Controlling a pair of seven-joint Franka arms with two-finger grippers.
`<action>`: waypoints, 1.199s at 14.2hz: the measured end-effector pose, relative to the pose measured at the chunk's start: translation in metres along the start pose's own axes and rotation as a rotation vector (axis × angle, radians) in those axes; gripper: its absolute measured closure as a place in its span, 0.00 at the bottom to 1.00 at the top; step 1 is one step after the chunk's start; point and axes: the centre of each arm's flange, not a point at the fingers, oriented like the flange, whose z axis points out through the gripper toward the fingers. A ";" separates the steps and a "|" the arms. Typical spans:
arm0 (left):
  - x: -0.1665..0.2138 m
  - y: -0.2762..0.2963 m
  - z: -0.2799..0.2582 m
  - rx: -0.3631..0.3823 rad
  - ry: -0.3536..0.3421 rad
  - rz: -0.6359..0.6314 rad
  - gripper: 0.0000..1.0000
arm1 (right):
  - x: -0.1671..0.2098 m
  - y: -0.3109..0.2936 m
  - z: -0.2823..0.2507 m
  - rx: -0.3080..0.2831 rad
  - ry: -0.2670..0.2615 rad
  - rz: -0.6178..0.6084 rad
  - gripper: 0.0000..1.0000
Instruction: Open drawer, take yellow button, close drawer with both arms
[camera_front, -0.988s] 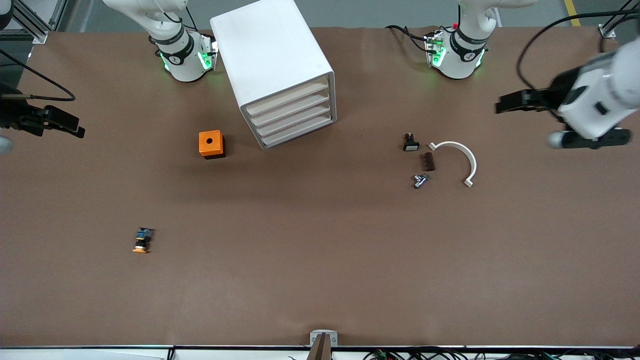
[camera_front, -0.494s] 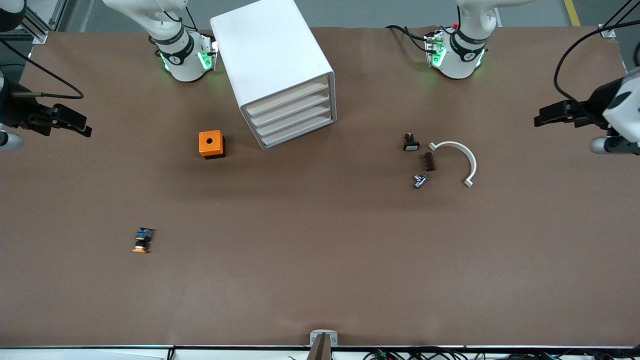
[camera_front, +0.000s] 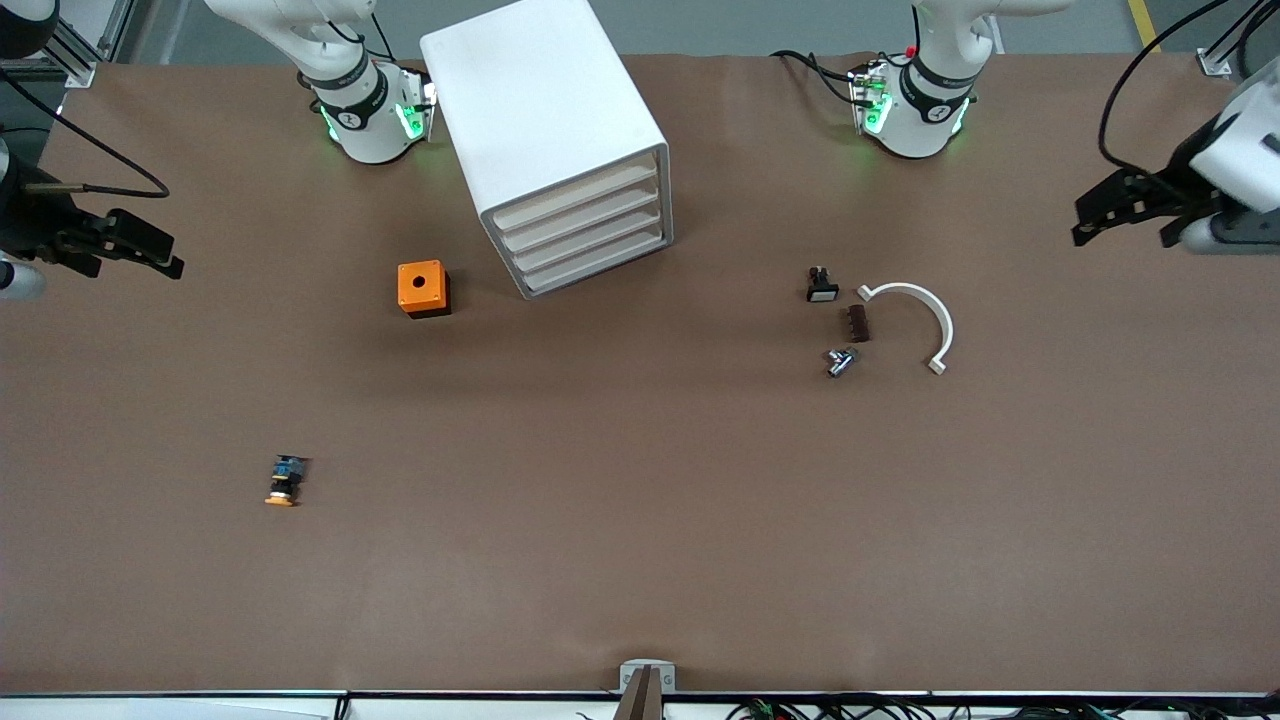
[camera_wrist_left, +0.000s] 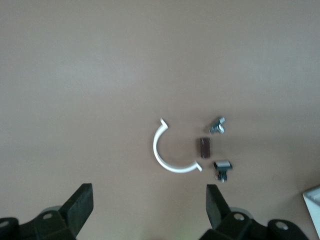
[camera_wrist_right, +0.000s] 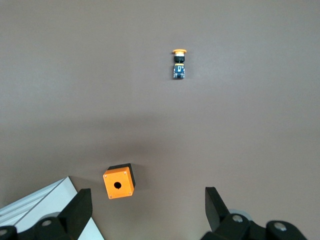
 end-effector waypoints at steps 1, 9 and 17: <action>0.001 -0.005 -0.010 0.000 0.022 0.004 0.00 | -0.003 -0.001 0.001 -0.001 0.018 -0.006 0.00; 0.009 -0.008 -0.015 0.001 0.034 0.007 0.00 | -0.021 -0.005 0.001 -0.020 0.058 -0.082 0.00; 0.011 0.007 -0.011 0.001 0.027 0.035 0.00 | -0.022 -0.004 0.002 -0.020 0.048 -0.082 0.00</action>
